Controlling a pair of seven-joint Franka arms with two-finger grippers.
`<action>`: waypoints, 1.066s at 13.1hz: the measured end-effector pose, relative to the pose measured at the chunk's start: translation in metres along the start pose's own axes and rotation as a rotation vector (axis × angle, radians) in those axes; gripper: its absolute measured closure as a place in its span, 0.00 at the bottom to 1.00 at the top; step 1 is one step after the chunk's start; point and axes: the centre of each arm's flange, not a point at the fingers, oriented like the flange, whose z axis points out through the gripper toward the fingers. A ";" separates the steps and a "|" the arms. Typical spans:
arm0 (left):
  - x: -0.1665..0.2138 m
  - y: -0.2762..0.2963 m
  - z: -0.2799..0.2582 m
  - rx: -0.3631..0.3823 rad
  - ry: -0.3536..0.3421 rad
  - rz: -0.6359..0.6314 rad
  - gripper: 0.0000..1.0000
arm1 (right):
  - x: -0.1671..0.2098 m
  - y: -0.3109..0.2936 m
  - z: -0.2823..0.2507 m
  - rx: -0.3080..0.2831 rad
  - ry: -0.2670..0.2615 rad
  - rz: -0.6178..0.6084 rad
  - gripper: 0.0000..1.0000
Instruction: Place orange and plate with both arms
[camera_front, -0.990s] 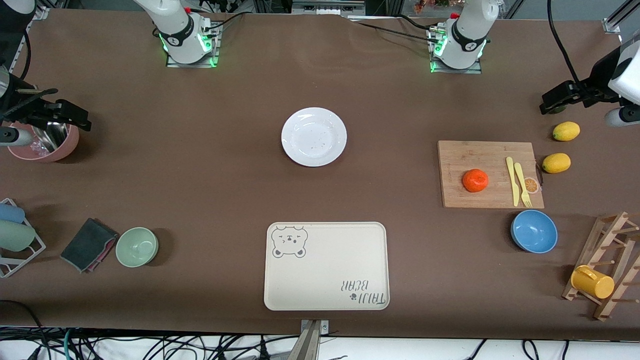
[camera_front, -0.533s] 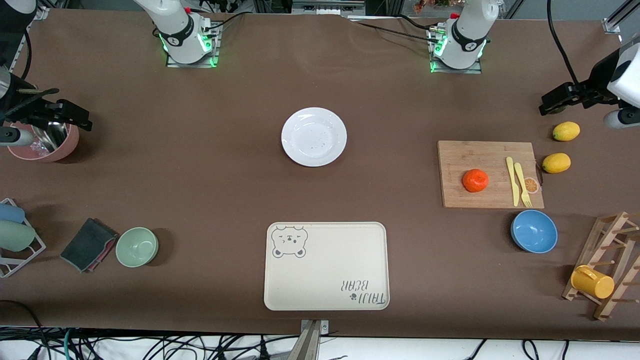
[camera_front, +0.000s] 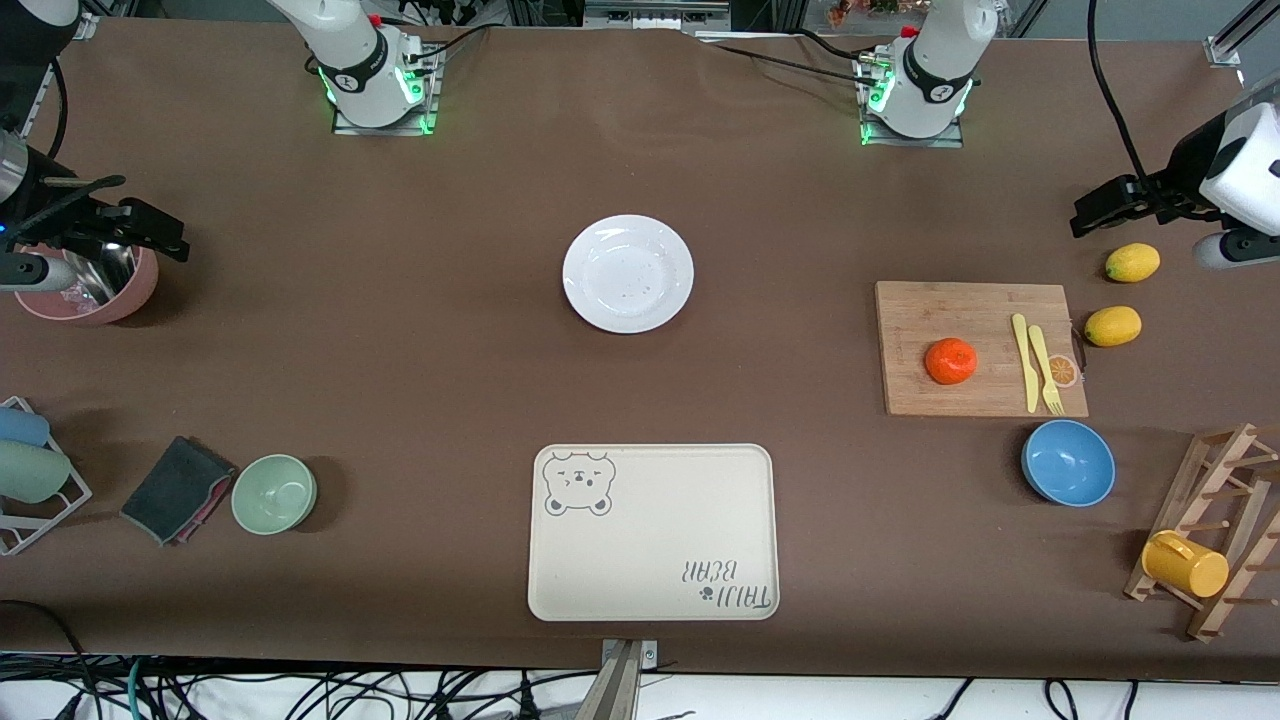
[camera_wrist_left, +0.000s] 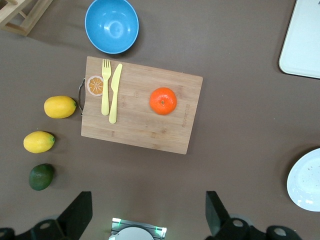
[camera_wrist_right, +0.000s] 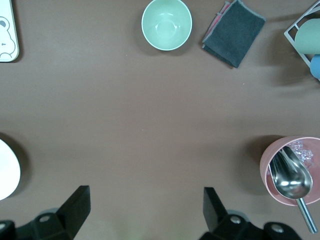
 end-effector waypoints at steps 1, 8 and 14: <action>0.000 0.000 0.000 0.000 0.000 0.000 0.00 | 0.000 0.000 0.000 0.000 0.000 0.000 0.00; 0.005 -0.003 0.015 0.020 -0.022 -0.005 0.00 | 0.000 0.000 0.000 0.000 0.000 -0.001 0.00; 0.024 0.000 0.103 0.024 -0.043 -0.004 0.00 | 0.000 -0.001 0.000 0.000 0.000 -0.001 0.00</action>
